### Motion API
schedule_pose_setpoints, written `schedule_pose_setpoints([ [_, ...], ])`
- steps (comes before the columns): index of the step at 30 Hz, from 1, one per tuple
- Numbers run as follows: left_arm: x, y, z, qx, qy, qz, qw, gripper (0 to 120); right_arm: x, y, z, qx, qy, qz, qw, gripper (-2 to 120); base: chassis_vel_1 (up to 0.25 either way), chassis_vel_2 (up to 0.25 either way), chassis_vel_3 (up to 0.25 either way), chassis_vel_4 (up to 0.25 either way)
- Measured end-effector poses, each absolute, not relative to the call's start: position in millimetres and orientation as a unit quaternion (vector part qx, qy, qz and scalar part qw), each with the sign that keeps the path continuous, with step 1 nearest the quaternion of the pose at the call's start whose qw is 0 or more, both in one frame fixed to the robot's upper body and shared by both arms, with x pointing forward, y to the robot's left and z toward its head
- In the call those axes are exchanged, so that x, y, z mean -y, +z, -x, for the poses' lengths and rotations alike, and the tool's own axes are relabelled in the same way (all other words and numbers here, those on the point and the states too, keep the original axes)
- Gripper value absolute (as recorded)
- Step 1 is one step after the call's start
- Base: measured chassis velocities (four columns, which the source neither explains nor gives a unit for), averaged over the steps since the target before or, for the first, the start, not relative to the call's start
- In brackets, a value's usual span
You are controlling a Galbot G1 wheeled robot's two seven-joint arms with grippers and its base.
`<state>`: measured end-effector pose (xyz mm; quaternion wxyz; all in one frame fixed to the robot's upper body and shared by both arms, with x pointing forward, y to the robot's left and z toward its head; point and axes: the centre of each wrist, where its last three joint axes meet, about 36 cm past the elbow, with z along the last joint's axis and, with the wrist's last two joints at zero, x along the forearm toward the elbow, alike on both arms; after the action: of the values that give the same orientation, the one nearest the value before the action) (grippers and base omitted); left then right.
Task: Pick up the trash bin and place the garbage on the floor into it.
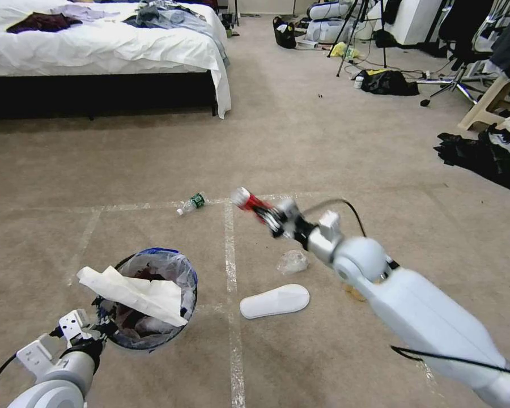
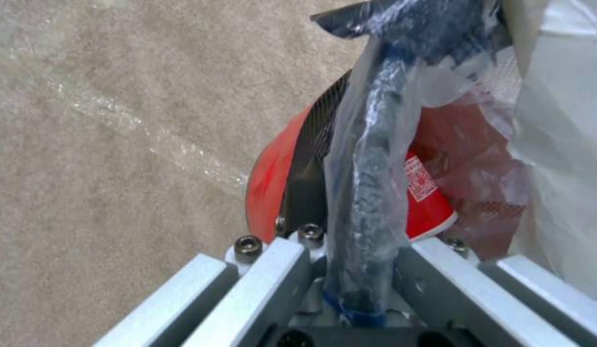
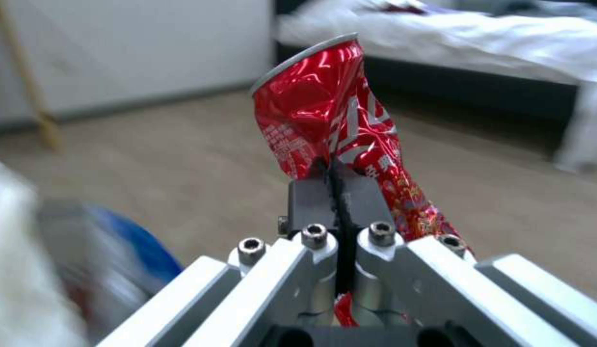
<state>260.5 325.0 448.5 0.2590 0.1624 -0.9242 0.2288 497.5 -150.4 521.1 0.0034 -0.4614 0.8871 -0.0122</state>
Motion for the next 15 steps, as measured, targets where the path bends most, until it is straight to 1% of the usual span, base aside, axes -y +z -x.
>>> schedule_pose_setpoints([
  [1, -325.0, 448.5, -260.5, 0.924, 0.229, -0.162, 0.259, 0, 150.4, 521.1, -497.5, -0.887, -0.012, 0.461, 0.003, 0, 0.000, 0.000, 0.000, 0.000],
  [3, -325.3, 449.1, -261.2, 0.924, 0.229, -0.163, 0.258, 0, 120.9, 537.6, -487.6, -0.868, 0.026, 0.496, -0.009, 0, 0.000, 0.000, 0.000, 0.000],
  [4, -325.3, 449.1, -261.2, 0.924, 0.229, -0.163, 0.258, 0, 120.9, 537.6, -487.6, -0.868, 0.026, 0.496, -0.009, 0, 0.000, 0.000, 0.000, 0.000],
  [7, -325.6, 449.6, -263.0, 0.924, 0.230, -0.163, 0.257, 0, 79.6, 550.9, -471.8, -0.842, 0.049, 0.534, -0.053, 0, 0.000, 0.000, 0.000, 0.000],
  [8, -325.6, 449.6, -263.0, 0.924, 0.230, -0.163, 0.257, 0, 79.6, 550.9, -471.8, -0.842, 0.049, 0.534, -0.053, 0, 0.000, 0.000, 0.000, 0.000],
  [10, -325.9, 449.1, -263.9, 0.924, 0.230, -0.164, 0.258, 0, 55.6, 554.5, -460.7, -0.830, 0.045, 0.549, -0.083, 0, 0.000, 0.000, 0.000, 0.000],
  [11, -325.9, 449.1, -263.9, 0.924, 0.230, -0.164, 0.258, 0, 55.6, 554.5, -460.7, -0.830, 0.045, 0.549, -0.083, 0, 0.000, 0.000, 0.000, 0.000],
  [13, -326.2, 448.9, -265.0, 0.924, 0.232, -0.164, 0.257, 0, 32.4, 558.9, -448.1, -0.819, 0.039, 0.561, -0.112, 0, 0.000, 0.000, 0.000, 0.000],
  [14, -326.2, 448.9, -265.0, 0.924, 0.232, -0.164, 0.257, 0, 32.4, 558.9, -448.1, -0.819, 0.039, 0.561, -0.112, 0, 0.000, 0.000, 0.000, 0.000],
  [15, -326.9, 448.7, -265.9, 0.923, 0.233, -0.165, 0.257, 0, 15.7, 564.7, -435.3, -0.811, 0.033, 0.568, -0.136, 0, 0.000, 0.000, 0.000, 0.000],
])
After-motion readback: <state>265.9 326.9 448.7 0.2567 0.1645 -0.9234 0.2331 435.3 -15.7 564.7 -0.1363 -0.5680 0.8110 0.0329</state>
